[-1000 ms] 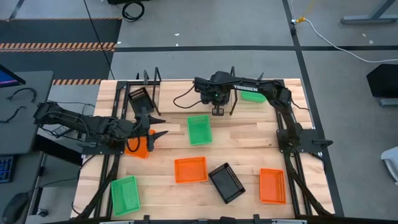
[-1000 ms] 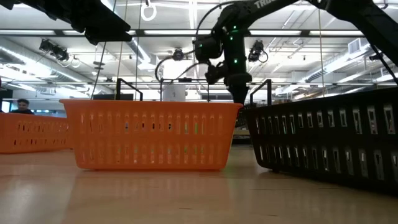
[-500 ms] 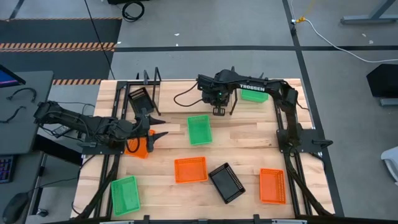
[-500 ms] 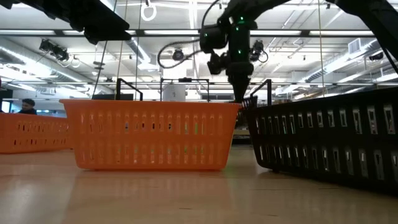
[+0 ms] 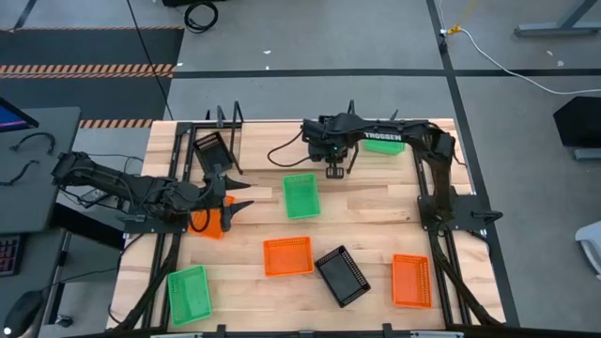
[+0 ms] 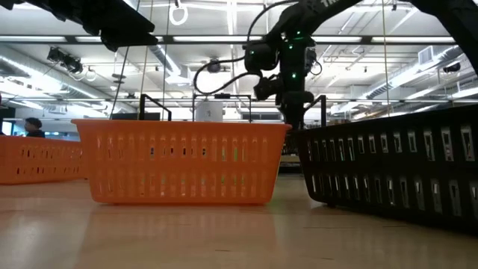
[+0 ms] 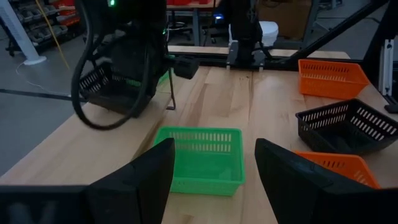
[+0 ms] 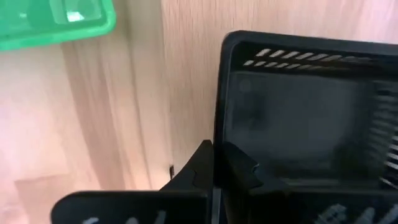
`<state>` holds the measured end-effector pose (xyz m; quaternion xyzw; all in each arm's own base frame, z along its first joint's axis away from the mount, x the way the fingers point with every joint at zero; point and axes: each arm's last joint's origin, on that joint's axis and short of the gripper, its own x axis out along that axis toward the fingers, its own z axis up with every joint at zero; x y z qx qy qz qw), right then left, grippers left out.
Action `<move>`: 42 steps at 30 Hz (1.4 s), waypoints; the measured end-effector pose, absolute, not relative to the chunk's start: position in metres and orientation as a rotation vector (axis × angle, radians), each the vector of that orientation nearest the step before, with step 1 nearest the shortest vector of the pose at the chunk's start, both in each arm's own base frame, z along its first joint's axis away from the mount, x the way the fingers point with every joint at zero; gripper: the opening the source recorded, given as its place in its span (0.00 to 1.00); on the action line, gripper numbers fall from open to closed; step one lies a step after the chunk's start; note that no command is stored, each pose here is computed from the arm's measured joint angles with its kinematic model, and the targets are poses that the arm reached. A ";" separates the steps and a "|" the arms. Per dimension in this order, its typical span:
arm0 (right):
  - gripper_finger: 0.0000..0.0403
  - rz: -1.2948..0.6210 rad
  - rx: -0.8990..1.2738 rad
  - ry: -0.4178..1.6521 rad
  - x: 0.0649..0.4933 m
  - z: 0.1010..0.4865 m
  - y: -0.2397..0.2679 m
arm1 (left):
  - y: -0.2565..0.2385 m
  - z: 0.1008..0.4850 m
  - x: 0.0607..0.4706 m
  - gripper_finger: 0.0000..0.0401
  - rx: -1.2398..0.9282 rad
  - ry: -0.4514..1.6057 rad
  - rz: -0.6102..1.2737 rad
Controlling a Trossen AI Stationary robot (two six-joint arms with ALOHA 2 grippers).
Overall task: Stack baskets on shelf by color
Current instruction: Adjust the black bin on the shelf, then stack the bottom black bin on top of the black bin on the shelf
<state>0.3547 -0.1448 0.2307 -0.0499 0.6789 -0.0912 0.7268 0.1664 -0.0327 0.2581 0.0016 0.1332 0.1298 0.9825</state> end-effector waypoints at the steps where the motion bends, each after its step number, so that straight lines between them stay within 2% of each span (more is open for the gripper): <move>1: 0.03 -0.203 -0.108 1.488 0.352 0.235 -0.144 | -0.033 0.258 0.166 0.58 0.003 0.268 0.261; 9: 0.04 -0.243 -0.111 1.368 0.337 0.262 -0.138 | -0.032 0.258 0.167 0.58 0.002 0.267 0.263; 13: 0.03 -0.211 -0.095 1.311 0.333 0.253 -0.135 | -0.032 0.259 0.167 0.58 -0.001 0.260 0.263; 18: 0.03 -0.204 -0.103 1.335 0.329 0.238 -0.133 | -0.032 0.259 0.167 0.58 -0.001 0.259 0.263; 25: 0.03 -0.206 -0.107 1.330 0.329 0.236 -0.134 | -0.032 0.259 0.167 0.58 0.003 0.258 0.274; 33: 0.14 -0.211 -0.101 1.326 0.330 0.236 -0.134 | -0.032 0.259 0.167 0.58 0.003 0.259 0.273; 42: 0.14 -0.213 -0.154 1.316 0.331 0.237 -0.135 | -0.032 0.259 0.167 0.58 0.003 0.259 0.274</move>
